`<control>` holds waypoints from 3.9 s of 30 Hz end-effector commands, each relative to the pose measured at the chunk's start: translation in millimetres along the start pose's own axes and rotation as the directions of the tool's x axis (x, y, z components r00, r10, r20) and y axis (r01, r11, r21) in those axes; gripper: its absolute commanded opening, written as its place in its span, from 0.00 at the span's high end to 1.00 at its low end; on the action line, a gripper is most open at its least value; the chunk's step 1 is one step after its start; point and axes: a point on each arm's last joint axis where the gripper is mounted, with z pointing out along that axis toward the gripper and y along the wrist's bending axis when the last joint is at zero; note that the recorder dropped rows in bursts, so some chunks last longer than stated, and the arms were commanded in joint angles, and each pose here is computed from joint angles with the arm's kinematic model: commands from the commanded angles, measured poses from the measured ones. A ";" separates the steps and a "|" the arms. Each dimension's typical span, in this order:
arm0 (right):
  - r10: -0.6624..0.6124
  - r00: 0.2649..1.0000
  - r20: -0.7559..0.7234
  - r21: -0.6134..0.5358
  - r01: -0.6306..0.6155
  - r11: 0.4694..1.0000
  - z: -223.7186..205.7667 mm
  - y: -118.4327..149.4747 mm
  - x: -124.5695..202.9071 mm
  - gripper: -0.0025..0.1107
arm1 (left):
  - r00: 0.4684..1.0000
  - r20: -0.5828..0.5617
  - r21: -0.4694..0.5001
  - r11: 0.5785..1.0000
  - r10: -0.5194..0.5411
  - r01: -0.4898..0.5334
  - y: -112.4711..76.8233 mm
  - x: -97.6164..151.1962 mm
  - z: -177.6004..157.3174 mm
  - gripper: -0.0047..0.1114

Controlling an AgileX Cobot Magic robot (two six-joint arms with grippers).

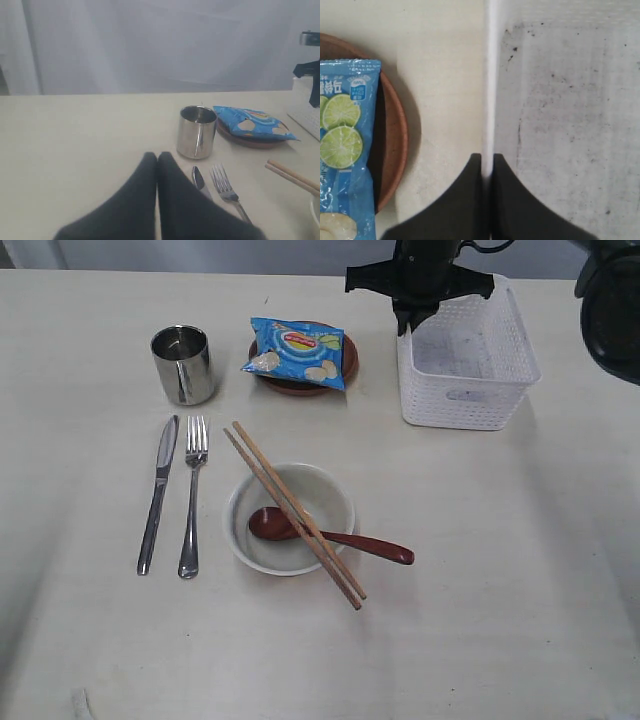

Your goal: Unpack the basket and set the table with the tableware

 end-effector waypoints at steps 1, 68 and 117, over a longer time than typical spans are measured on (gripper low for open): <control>-0.034 0.999 -0.014 -0.005 0.033 0.999 3.0 1.7 2.1 0.98 | 1.000 0.011 0.004 1.000 -0.011 0.011 -0.3 -0.2 -0.1 0.96; -0.179 0.865 0.469 -0.065 0.237 0.969 -226.3 -64.1 152.2 0.98 | 1.000 0.011 0.004 1.000 -0.012 0.012 -0.3 -0.2 -0.1 0.96; 0.047 0.364 0.930 -0.045 -0.014 0.999 -130.1 -167.8 407.4 0.98 | 1.000 0.011 0.004 1.000 -0.012 0.012 -0.3 -0.2 -0.1 0.96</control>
